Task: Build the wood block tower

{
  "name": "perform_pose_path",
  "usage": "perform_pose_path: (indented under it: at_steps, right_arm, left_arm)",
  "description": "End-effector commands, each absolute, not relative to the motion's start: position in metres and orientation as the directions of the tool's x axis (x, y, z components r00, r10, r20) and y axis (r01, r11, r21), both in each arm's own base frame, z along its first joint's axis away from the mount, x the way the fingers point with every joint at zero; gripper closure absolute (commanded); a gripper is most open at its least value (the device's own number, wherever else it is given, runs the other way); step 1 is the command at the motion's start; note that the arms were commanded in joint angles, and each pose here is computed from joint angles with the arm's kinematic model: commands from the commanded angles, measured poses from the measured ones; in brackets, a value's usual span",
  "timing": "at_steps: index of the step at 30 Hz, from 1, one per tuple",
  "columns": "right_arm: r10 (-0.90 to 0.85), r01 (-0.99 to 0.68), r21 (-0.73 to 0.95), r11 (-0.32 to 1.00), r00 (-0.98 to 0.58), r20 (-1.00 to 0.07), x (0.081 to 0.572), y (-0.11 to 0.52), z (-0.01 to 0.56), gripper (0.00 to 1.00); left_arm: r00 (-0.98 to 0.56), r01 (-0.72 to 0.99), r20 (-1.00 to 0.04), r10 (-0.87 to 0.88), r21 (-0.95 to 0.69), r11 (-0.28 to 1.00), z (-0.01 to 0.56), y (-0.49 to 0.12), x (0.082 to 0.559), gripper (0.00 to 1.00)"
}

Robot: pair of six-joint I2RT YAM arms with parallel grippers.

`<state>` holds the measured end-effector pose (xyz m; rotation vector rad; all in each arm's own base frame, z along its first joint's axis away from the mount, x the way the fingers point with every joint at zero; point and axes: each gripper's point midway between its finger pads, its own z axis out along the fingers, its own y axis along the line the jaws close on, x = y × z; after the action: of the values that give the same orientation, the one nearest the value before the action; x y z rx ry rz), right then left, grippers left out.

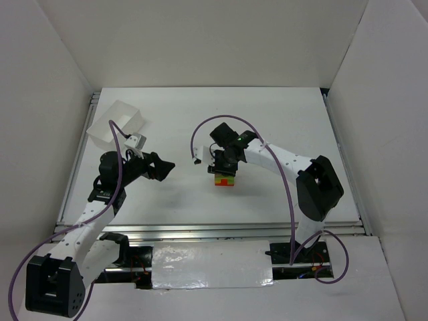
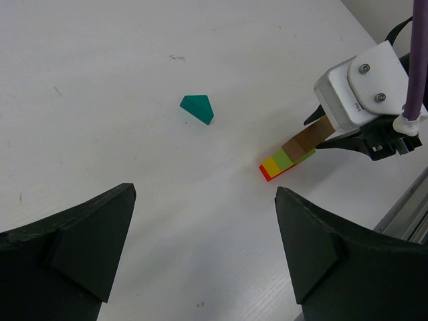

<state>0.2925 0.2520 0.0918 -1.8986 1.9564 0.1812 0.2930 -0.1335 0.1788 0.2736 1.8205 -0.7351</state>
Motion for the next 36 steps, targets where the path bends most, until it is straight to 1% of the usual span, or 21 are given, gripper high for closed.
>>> perform_pose_path:
  at_steps: [1, 5, 19, 25, 36]
  right_arm:
    - [-0.913, -0.978, -0.199, 0.066, 0.021, -0.407, 0.2944, 0.2625, 0.0999, 0.56]
    - [-0.914, -0.979, -0.195, 0.064, 0.021, -0.405, 0.2934, 0.2619, 0.0992, 0.54]
    - [-0.912, -0.978, -0.196, 0.072, 0.015, -0.41, 0.293, 0.2628, 0.1017, 0.54]
    - [-0.911, -0.977, -0.2, 0.08, 0.01, -0.412, 0.2926, 0.2629, 0.1036, 0.58]
    - [-0.909, -0.972, -0.215, 0.094, 0.004, -0.416, 0.2945, 0.2635, 0.1064, 0.58]
  left_arm:
    - [-0.289, 0.554, -0.944, -0.159, -0.3, 0.777, 0.1998, -0.1344, 0.2977, 0.01]
    - [-0.288, 0.554, -0.944, -0.158, -0.299, 0.777, 0.1998, -0.1341, 0.2977, 0.01]
    - [-0.29, 0.561, -0.944, -0.159, -0.302, 0.771, 0.1998, -0.1355, 0.2977, 0.01]
    - [-0.285, 0.561, -0.945, -0.16, -0.3, 0.771, 0.2006, -0.1352, 0.2969, 0.01]
    - [-0.287, 0.578, -0.945, -0.158, -0.303, 0.758, 0.2013, -0.1382, 0.295, 0.01]
